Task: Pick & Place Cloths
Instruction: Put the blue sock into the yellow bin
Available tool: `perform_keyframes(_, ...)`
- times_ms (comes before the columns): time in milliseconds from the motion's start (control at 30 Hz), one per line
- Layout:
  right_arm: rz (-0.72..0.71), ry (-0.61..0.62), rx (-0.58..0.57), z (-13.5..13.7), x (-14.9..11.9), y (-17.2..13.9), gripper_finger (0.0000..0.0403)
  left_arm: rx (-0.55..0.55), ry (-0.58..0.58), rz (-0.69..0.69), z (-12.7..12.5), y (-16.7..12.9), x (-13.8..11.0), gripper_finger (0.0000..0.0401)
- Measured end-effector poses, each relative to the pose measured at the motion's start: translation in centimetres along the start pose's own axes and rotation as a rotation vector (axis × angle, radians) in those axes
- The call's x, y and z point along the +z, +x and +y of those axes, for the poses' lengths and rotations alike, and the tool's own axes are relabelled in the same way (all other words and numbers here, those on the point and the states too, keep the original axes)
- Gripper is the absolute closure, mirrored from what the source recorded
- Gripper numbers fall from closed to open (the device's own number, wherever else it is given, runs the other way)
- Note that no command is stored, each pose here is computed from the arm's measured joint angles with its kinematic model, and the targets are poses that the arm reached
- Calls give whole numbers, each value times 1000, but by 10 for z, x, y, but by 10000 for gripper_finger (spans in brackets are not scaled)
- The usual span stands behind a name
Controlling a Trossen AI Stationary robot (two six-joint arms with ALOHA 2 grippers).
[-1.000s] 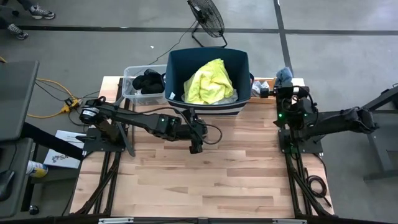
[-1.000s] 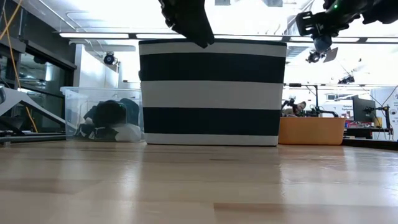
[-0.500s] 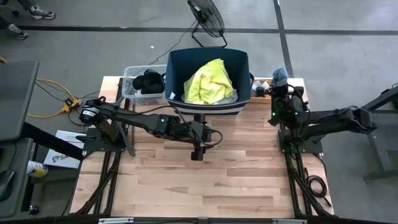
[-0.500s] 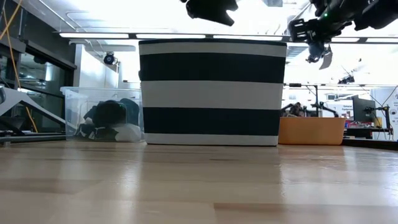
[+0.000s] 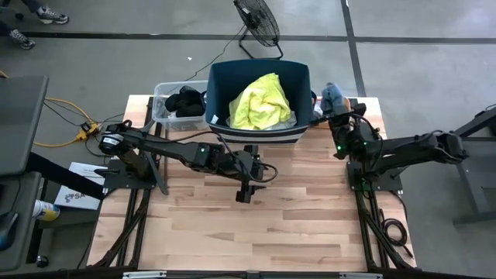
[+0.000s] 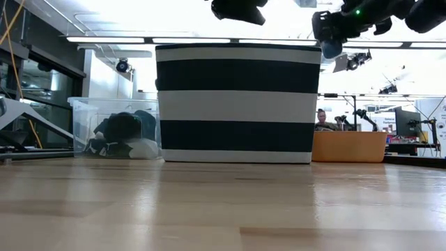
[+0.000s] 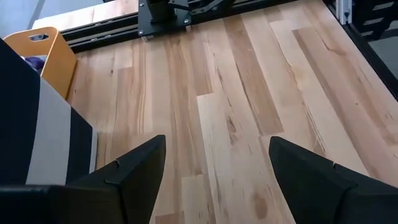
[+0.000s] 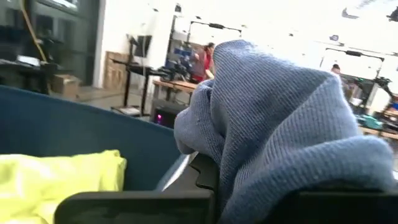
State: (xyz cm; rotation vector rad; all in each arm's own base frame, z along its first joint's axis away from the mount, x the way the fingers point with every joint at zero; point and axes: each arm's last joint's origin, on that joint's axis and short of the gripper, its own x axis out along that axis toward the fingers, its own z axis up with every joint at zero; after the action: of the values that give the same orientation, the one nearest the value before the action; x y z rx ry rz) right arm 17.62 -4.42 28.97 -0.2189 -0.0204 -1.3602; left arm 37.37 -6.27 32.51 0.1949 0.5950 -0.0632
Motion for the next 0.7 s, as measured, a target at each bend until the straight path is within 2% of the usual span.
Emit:
perform_keyframes(67, -33, 16, 42, -2, 2, 1, 399, 0, 0, -1, 0, 0, 0, 120)
perform_keyframes(200, -117, 78, 236, -2, 1, 7, 399, 1, -1, -7, 0, 0, 1, 120)
perform_keyframes(300, -73, 106, 259, -2, 1, 19, 399, 1, -1, -7, 0, 0, 1, 120)
perform_keyframes(433, 33, 94, 167, -6, 3, 35, 399, -10, -2, -8, 0, 0, 1, 120)
perform_keyframes(700, 219, 54, -39, -27, 26, 59, 399, -40, -3, -10, -1, 0, 1, 120)
